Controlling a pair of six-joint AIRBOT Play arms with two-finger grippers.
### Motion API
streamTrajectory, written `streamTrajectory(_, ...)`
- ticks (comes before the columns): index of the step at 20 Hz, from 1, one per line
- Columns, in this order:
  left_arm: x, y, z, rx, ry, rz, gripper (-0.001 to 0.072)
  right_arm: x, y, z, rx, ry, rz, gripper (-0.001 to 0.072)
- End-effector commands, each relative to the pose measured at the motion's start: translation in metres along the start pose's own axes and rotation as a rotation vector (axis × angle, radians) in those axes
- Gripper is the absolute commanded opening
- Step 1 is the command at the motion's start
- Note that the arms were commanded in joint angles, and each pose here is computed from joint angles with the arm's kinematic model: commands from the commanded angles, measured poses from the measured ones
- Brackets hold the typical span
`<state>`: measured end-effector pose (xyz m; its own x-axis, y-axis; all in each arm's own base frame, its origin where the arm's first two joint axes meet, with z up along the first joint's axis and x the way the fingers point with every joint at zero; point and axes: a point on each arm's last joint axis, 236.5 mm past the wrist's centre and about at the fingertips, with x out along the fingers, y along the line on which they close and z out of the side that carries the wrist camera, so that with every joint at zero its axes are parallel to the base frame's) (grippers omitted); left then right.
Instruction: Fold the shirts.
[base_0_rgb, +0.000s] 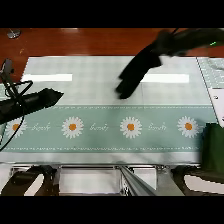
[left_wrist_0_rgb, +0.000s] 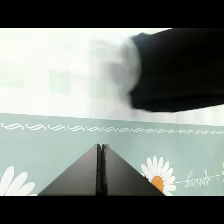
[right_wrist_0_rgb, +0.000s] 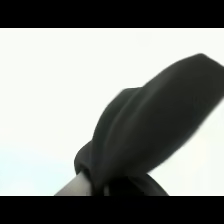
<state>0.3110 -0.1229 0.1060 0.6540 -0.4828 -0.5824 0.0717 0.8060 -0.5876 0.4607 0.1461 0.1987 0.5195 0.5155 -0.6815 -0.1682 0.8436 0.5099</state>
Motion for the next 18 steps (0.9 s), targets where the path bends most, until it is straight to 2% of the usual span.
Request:
streamTrajectory(1, 0.000, 0.000, 0.000, 0.002, 0.001, 0.000, 0.0027, -0.074, -0.042, 0.025, 0.075, -0.054, -0.121, 0.0028)
streamTrajectory(7, 0.000, 0.000, 0.000, 0.002, 0.001, 0.000, 0.0027, -0.178, -0.122, 0.013, 0.301, -0.124, -0.291, 0.0028)
streamTrajectory(11, 0.000, 0.000, 0.000, 0.003, -0.002, 0.000, 0.0027, -0.249, -0.179, -0.047, 0.443, -0.058, -0.547, 0.0027)
streamTrajectory(15, 0.000, 0.000, 0.005, 0.003, -0.021, 0.000, 0.0027, -0.291, -0.197, -0.099, 0.572, -0.095, -0.653, 0.0028)
streamTrajectory(18, 0.000, 0.000, 0.010, 0.003, -0.043, 0.001, 0.0027, -0.334, -0.227, -0.179, 0.743, -0.063, -0.897, 0.0028)
